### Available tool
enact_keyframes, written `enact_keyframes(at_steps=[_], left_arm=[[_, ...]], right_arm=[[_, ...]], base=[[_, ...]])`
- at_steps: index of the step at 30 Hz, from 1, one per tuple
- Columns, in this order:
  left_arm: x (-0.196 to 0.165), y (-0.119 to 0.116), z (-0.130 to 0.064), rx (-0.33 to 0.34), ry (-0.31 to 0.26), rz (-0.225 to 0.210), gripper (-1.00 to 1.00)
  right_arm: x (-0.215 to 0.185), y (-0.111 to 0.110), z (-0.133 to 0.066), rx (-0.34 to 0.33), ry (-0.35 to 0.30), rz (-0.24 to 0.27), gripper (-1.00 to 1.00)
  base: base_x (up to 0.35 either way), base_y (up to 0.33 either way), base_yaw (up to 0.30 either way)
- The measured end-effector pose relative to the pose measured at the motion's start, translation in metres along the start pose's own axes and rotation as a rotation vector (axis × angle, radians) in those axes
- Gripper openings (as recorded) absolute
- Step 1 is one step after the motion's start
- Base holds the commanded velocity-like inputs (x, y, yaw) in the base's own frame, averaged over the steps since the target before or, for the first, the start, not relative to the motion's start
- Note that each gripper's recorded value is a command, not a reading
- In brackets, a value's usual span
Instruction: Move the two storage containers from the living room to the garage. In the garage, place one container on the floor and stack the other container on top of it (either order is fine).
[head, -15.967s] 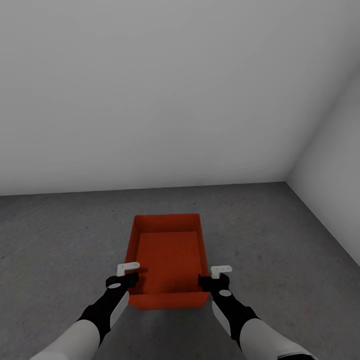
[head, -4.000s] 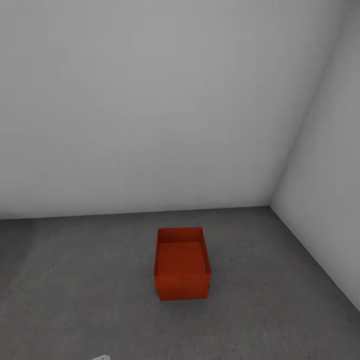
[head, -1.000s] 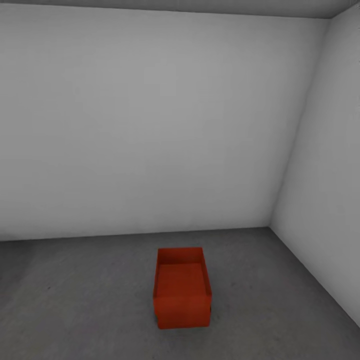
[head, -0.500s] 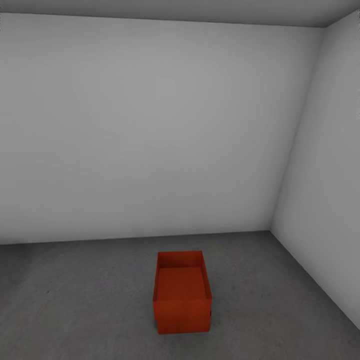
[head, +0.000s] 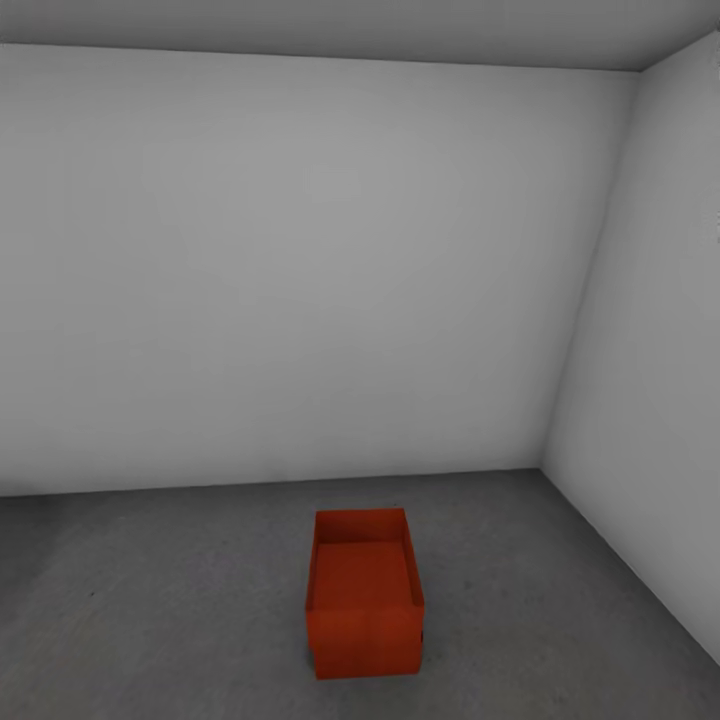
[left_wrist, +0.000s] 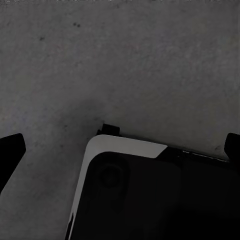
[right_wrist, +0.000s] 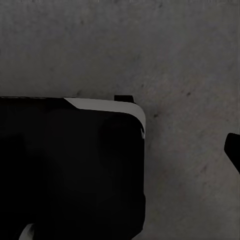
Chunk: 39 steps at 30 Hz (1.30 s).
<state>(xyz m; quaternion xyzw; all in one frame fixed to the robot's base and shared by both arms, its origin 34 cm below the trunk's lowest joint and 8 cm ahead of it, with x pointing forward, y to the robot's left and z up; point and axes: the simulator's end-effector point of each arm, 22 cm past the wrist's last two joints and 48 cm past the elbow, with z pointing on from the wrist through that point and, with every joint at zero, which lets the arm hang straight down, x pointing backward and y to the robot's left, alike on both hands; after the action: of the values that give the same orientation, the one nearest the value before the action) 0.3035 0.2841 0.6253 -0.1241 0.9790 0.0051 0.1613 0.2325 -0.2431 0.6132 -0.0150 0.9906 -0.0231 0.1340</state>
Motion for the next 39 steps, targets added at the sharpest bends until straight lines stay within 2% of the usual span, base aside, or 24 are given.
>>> enact_keyframes(at_steps=[12,39], left_arm=[[-0.013,0.005,-0.001,-0.010,-0.042,-0.003,1.00],[-0.030,0.000,-0.005,0.002,-0.087,-0.003,1.00]], right_arm=[[-0.008,-0.001,0.000,0.002,-0.020,0.000,1.00],[-0.025,-0.002,-0.001,0.004,-0.064,0.006,1.00]], base=[[0.000,0.000,0.000],[0.000,0.000,0.000]])
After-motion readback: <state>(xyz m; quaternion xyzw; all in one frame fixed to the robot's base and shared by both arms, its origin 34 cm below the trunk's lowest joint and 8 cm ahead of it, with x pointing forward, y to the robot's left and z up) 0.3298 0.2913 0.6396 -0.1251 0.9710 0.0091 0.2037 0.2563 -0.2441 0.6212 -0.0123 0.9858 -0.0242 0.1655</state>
